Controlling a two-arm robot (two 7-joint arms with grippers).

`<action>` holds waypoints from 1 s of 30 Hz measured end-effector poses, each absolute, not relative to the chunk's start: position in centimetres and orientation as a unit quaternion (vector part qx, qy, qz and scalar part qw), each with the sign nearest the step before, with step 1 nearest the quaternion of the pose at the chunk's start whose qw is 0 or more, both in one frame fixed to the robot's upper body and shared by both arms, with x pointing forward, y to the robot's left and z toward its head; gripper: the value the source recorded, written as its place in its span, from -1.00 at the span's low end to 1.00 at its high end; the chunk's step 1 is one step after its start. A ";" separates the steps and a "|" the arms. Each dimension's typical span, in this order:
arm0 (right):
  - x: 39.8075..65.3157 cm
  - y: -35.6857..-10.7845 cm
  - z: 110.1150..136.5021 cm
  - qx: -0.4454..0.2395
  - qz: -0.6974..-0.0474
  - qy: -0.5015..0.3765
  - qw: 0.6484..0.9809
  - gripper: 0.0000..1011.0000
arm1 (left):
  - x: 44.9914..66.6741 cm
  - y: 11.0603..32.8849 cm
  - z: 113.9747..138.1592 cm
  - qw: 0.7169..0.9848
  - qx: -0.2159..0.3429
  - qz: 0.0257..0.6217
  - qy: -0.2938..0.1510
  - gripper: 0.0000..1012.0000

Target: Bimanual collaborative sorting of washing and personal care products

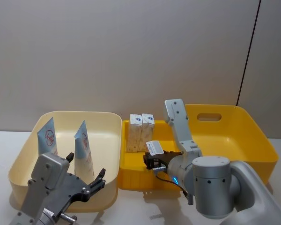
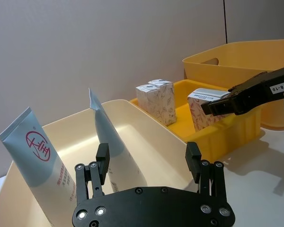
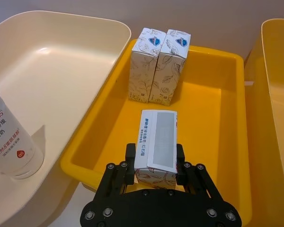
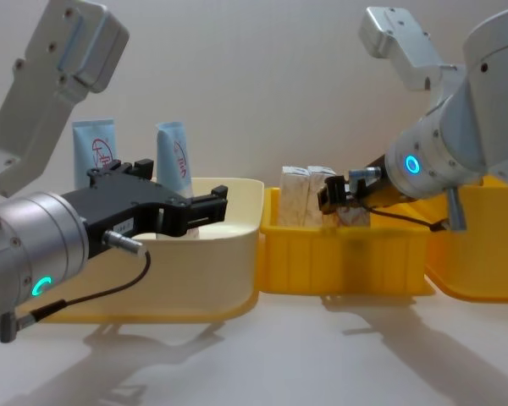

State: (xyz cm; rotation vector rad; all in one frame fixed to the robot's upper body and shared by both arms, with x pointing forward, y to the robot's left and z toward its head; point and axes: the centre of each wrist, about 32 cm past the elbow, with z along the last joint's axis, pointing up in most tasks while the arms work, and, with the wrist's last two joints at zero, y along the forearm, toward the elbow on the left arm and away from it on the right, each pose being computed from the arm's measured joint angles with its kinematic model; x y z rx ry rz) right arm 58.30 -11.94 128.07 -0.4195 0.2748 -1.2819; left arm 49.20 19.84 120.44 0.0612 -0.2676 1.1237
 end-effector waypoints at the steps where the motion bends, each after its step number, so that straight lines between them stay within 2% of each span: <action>1: 58.3 -11.9 128.1 -0.194 -0.592 0.127 0.772 -0.11 | 49.2 19.8 120.4 0.837 0.029 0.531 -0.126 0.98; 14: 58.3 -12.0 128.3 -0.184 -0.590 0.120 0.777 -0.11 | 49.2 19.8 120.4 0.837 0.029 0.531 -0.126 0.98; 30: 57.9 -12.7 131.1 -0.111 -0.582 0.050 0.804 -0.11 | 49.2 19.8 120.4 0.837 0.029 0.531 -0.126 0.98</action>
